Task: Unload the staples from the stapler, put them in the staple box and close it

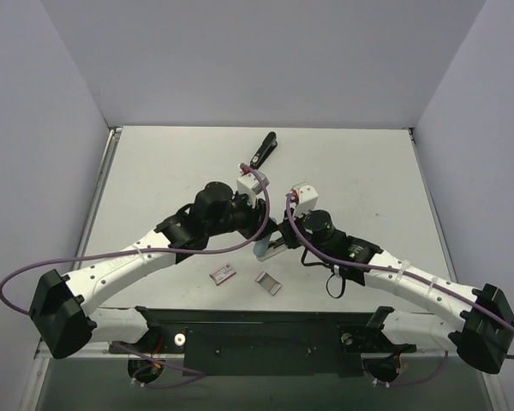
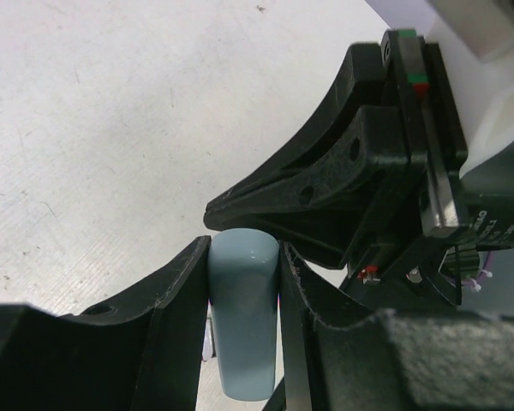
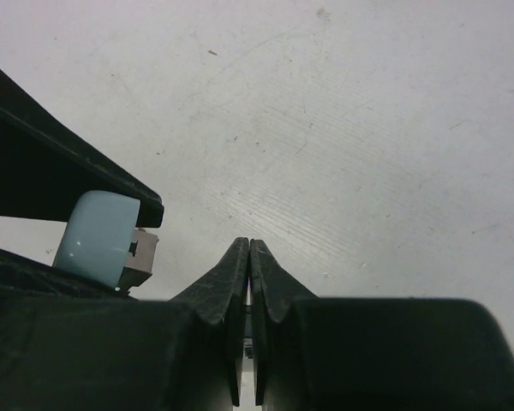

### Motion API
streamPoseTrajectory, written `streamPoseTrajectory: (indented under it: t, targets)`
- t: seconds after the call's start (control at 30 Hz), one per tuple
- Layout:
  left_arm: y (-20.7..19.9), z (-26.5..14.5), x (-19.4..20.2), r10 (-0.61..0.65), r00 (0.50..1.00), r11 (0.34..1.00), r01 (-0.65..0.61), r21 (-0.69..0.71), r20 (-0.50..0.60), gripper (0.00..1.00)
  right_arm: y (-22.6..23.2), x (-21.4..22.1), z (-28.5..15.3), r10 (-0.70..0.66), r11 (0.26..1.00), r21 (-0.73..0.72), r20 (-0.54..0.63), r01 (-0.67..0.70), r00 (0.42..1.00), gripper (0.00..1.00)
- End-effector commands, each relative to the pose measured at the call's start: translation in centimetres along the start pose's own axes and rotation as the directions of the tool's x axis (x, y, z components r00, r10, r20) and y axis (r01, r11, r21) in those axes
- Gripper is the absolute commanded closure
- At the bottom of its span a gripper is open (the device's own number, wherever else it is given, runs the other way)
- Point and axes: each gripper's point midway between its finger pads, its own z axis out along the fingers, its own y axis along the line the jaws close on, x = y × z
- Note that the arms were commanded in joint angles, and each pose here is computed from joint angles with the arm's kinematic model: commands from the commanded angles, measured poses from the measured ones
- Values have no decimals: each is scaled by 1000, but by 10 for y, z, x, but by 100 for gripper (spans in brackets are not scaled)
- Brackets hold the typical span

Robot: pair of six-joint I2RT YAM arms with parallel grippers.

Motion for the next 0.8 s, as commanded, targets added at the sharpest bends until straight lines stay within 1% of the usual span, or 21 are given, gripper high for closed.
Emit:
streamPoseTrajectory:
  t: [0.0, 0.13, 0.2, 0.3, 0.5, 0.77]
  targets:
    - [-5, -2, -56, -5, 987, 1000, 7, -12, 162, 100, 13, -12, 8, 69, 996, -69, 85, -63, 994, 100]
    - [6, 1, -57, -30, 984, 998, 40, -51, 174, 100, 13, 4, 12, 102, 992, -86, 77, -95, 992, 100]
    - [8, 4, -66, -36, 976, 997, 49, -54, 215, 100, 12, 13, 14, 116, 990, -86, 72, -110, 991, 100]
    - [15, 8, -65, -55, 972, 994, 74, -75, 229, 100, 12, 21, 16, 133, 987, -100, 74, -125, 988, 100]
    - [32, 17, -68, -82, 961, 985, 119, -127, 265, 100, 19, 26, 21, 147, 982, -129, 56, -139, 988, 100]
    - [49, 21, -89, -94, 932, 971, 163, -173, 349, 100, 29, 28, 30, 175, 972, -168, 47, -165, 983, 100]
